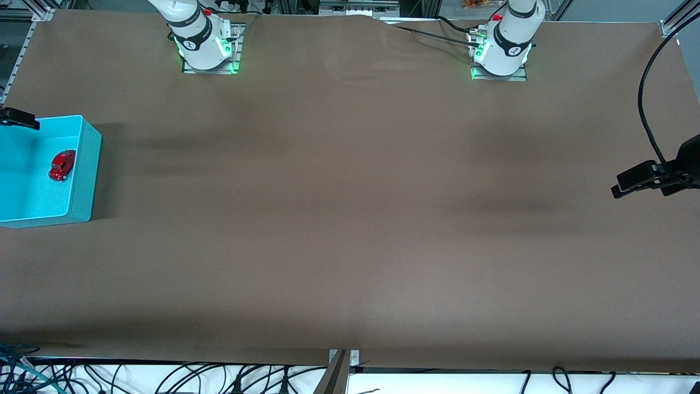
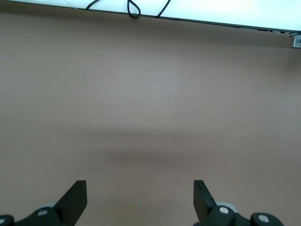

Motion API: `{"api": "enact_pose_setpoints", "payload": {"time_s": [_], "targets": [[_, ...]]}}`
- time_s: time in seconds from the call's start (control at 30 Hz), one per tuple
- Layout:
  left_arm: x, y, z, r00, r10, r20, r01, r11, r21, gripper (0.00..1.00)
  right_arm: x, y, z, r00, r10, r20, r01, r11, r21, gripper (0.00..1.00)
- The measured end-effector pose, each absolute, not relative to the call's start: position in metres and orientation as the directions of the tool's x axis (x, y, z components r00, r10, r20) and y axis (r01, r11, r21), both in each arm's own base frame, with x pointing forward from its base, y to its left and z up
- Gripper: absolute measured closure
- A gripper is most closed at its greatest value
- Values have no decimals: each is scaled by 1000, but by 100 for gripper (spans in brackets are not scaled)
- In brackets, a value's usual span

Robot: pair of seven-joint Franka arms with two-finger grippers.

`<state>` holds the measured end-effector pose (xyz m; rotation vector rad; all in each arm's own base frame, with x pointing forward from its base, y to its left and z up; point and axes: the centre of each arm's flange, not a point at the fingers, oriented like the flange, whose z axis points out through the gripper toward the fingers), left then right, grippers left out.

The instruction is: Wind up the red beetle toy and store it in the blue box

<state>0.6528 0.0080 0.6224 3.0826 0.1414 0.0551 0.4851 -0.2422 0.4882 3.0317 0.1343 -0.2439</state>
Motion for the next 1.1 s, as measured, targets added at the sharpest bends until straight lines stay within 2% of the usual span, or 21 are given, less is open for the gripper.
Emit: {"api": "enact_pose_setpoints", "payload": {"time_s": [0.4,0.67,1.1], "targets": [[653,8,622,995,92,33,90,-994,57,0,486,-195,525,992,58,-109,68,-994,84,0],[653,8,622,995,92,33,90,-994,57,0,502,-138,546,997,6,-78,12,-997,70,0],[653,8,622,995,92,33,90,-994,57,0,518,-58,549,996,-32,-82,-30,-999,21,0]]}}
